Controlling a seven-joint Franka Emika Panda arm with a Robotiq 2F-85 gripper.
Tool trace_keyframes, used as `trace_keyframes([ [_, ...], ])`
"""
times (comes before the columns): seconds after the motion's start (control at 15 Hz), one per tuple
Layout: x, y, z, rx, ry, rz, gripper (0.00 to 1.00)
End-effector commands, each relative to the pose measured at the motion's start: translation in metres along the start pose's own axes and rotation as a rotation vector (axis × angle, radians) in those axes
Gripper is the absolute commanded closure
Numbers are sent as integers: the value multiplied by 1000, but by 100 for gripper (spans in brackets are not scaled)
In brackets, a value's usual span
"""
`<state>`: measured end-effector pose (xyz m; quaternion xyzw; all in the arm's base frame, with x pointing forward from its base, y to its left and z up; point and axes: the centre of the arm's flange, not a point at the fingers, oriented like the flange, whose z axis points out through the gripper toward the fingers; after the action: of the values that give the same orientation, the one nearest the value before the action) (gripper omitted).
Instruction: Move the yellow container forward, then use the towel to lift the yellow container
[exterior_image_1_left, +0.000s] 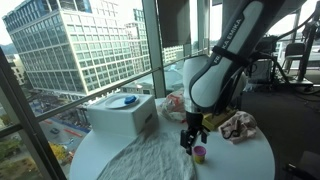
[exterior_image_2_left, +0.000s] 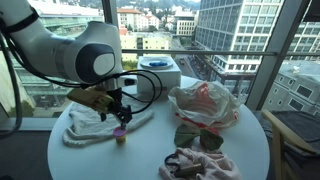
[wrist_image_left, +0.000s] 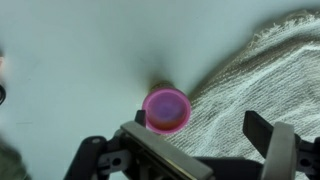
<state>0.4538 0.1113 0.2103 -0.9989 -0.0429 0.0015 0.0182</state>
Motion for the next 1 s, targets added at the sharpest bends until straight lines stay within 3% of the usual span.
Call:
trace_keyframes([
  [0.0,17,3,16,-16,31,-10,0],
  [0.47,16,35,34,-82,22,-23,0],
  [0.8,17,31,41,-76,8,-30,0],
  [0.87,17,30,42,-77,5,-34,2],
  [0.93,17,30,43,-79,2,-37,26],
])
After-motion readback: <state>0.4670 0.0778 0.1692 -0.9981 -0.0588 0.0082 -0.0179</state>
